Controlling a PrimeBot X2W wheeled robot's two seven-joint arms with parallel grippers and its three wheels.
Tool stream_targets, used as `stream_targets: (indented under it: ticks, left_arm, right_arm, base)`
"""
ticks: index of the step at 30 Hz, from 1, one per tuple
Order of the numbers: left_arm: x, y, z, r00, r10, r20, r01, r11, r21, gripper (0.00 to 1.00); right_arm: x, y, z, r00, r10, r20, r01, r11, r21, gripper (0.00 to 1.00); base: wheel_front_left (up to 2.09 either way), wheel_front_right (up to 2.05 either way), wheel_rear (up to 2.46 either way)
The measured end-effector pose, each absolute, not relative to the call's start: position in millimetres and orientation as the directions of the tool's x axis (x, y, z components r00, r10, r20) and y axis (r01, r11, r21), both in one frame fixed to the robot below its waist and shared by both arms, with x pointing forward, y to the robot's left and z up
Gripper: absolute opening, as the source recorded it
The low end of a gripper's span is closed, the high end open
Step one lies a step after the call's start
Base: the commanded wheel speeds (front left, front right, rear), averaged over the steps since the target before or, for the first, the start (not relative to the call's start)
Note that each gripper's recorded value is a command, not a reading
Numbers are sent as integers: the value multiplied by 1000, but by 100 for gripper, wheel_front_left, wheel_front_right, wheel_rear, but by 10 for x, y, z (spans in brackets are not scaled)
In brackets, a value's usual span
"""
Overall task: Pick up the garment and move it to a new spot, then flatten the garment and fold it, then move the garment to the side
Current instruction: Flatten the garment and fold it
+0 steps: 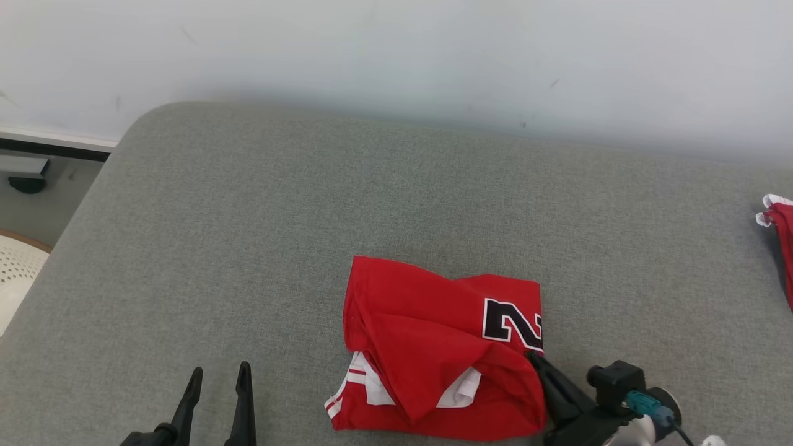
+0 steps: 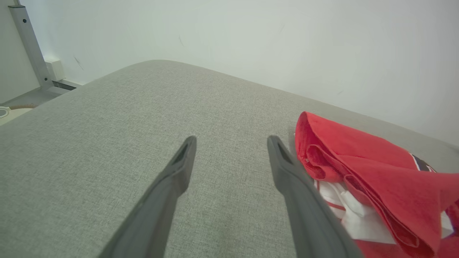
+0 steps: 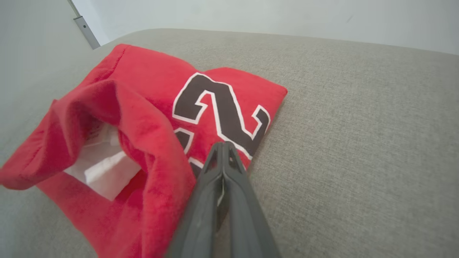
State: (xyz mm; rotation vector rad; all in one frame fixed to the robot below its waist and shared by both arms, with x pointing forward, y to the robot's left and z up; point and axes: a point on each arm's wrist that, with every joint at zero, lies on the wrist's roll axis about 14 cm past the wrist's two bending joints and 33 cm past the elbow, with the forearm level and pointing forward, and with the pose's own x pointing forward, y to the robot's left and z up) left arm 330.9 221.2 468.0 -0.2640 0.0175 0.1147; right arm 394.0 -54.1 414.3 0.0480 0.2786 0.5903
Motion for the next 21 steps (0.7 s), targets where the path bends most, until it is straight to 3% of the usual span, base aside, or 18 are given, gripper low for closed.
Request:
stream_targets:
  ticks: [14,21]
  left_arm:
    - [3315,2232,4655,992,117,-41,-124,958,-258,100]
    - [3324,2234,4651,992,117,-42,-124,958,-258,100]
  right_arm:
    - [3651,91,4159,683,696,-222,-674,717,177,0]
    - [3656,175,4252,680,708,-189,-681,706,194,0]
  base:
    - [0,0,0]
    - [0,0,0]
